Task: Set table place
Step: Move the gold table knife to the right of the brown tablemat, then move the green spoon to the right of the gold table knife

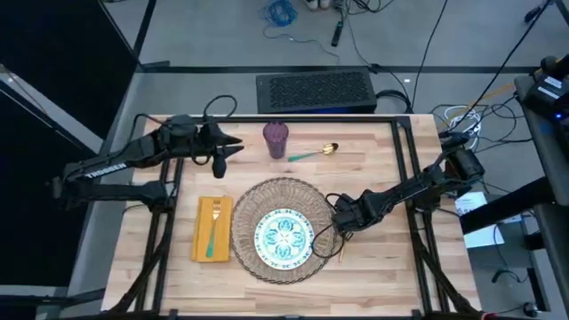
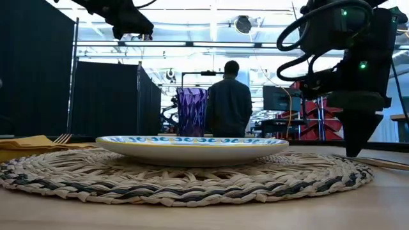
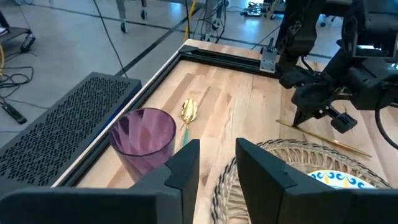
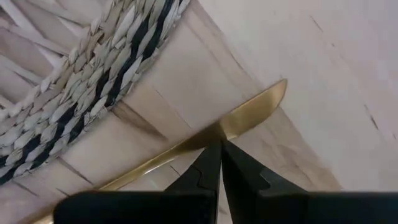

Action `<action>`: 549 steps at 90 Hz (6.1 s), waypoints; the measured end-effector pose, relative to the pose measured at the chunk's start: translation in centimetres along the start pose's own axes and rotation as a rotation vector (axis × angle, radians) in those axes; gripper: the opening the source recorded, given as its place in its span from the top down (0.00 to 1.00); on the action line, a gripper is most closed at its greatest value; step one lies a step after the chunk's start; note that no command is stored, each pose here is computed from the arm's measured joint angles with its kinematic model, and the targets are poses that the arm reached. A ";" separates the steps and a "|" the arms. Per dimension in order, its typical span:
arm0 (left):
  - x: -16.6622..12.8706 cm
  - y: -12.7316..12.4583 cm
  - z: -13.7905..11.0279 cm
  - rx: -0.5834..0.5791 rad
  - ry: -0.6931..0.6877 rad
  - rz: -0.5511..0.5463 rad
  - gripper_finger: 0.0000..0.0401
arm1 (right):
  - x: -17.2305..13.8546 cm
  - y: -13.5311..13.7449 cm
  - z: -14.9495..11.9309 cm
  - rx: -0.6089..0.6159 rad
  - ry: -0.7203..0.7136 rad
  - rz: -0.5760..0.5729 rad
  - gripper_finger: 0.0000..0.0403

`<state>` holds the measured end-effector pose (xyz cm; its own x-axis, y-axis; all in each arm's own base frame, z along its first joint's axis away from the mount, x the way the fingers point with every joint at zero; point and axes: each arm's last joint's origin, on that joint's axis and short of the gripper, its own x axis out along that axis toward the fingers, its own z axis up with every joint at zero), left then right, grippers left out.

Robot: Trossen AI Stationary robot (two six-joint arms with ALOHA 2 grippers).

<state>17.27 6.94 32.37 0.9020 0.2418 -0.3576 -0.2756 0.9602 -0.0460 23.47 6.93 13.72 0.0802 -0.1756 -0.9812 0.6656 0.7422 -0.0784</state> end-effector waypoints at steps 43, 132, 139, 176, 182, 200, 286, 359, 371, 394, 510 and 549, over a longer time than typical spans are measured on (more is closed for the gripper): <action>0.0 0.0 0.0 0.001 0.000 0.001 0.78 | 0.1 0.0 0.2 -0.054 -0.014 0.010 1.00; 0.0 0.0 0.0 0.002 0.001 0.002 0.78 | -0.7 0.4 0.9 -0.171 -0.072 -0.021 1.00; 0.0 0.0 0.0 0.002 0.001 0.003 0.78 | -0.7 0.4 0.9 -0.151 -0.063 -0.023 1.00; 0.0 0.0 -0.1 -0.005 0.009 0.007 0.78 | -1.2 2.1 -1.4 -0.061 -0.003 0.088 1.00; 0.0 0.0 -0.1 -0.005 0.009 0.007 0.78 | -1.3 2.6 -1.7 -0.046 -0.011 0.121 1.00; 0.0 0.0 -0.1 -0.022 0.009 0.007 0.78 | -1.6 3.2 -2.4 -0.023 -0.016 0.150 1.00; 0.0 0.0 -0.1 -0.023 0.009 0.005 0.78 | -1.3 3.9 -3.0 0.003 0.005 0.180 1.00; -1.9 -0.6 0.3 0.020 -0.051 -0.106 0.78 | -3.1 3.9 4.2 -0.064 -0.146 0.298 0.90; -3.9 -0.9 0.6 0.055 -0.124 -0.123 0.78 | -3.8 5.1 5.1 -0.024 -0.204 0.463 0.87; -6.7 -1.3 0.6 0.020 -0.201 -0.154 0.78 | -3.9 5.8 5.7 0.014 -0.289 0.512 0.75; -6.9 -1.4 1.5 0.150 -0.304 -0.160 0.78 | -5.9 -13.9 24.0 -0.363 -0.355 0.270 0.71; -6.8 -1.4 1.4 0.128 -0.292 -0.160 0.78 | 0.7 -13.7 25.1 -0.747 -0.132 0.172 0.71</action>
<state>11.97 4.17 36.20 0.9924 0.0989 -0.0732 -0.0959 0.9944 0.0439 33.03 -19.58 18.55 0.2558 -0.0595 -0.9649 -0.0369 0.9968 -0.0712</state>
